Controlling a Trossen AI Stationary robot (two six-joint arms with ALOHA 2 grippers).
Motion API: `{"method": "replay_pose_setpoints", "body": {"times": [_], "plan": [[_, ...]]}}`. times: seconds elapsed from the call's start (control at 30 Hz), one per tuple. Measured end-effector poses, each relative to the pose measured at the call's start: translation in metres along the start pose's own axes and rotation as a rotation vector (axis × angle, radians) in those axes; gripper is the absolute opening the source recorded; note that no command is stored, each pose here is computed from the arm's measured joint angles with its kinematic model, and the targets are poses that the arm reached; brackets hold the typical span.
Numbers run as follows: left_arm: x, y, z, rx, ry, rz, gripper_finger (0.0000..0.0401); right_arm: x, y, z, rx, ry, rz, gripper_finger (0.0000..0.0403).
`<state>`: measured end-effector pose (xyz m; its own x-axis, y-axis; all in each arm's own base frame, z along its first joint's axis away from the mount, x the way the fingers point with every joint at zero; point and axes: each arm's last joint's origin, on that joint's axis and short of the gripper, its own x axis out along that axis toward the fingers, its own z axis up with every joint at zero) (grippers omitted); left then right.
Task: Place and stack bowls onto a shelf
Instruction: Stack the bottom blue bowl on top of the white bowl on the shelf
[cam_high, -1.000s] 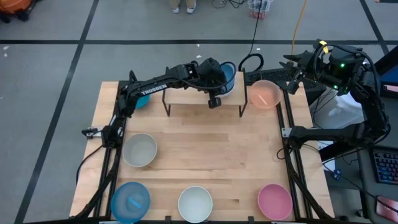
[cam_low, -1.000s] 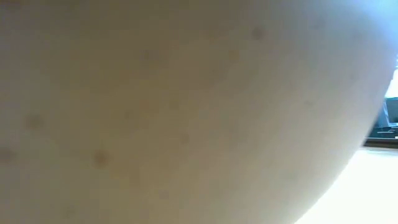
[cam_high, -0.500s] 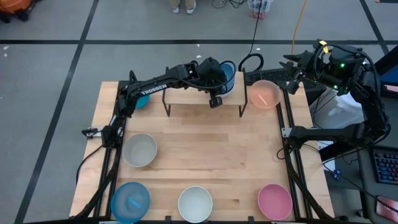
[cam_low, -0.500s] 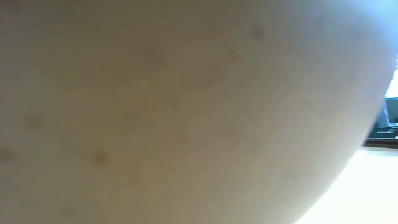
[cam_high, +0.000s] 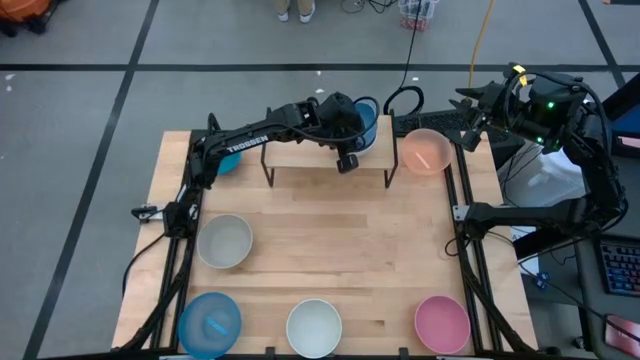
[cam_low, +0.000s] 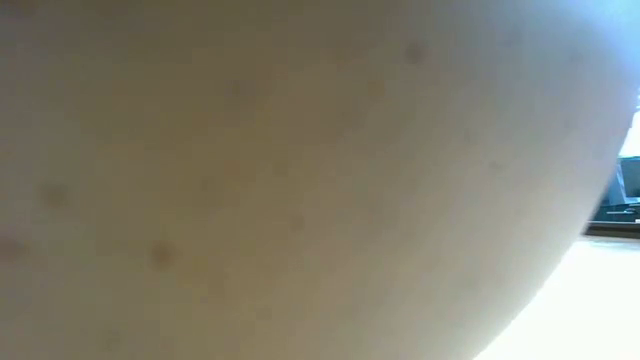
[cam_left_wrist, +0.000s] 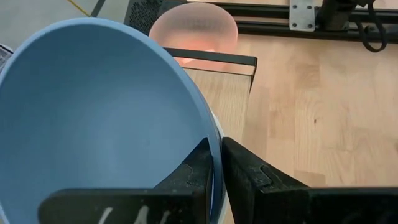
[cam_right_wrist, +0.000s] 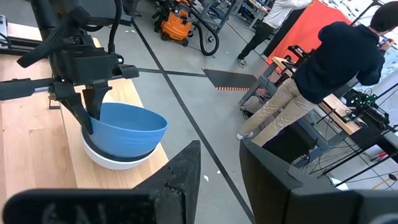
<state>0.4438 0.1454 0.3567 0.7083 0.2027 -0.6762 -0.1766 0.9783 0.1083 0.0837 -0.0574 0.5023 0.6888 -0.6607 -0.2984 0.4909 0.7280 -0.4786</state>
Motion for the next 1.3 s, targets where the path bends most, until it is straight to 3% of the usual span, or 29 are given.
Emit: {"method": "replay_pose_setpoints", "body": {"times": [0.37,0.7,0.9,1.3], "plan": [[0.0,0.001,0.0,0.008,-0.004,0.006,0.0009,0.0,0.0,0.0,0.0,0.0,0.0,0.0107],[0.0,0.001,0.0,0.03,0.0,0.02,0.006,0.0,0.0,0.0,0.0,0.0,0.0,0.0107],[-0.005,-0.002,0.002,0.05,0.006,0.082,0.0062,0.0,0.0,0.0,0.0,0.0,0.0,0.0107],[-0.014,-0.005,0.005,0.1,-0.001,0.102,0.0063,0.0,0.0,0.0,0.0,0.0,0.0,0.0107]]}}
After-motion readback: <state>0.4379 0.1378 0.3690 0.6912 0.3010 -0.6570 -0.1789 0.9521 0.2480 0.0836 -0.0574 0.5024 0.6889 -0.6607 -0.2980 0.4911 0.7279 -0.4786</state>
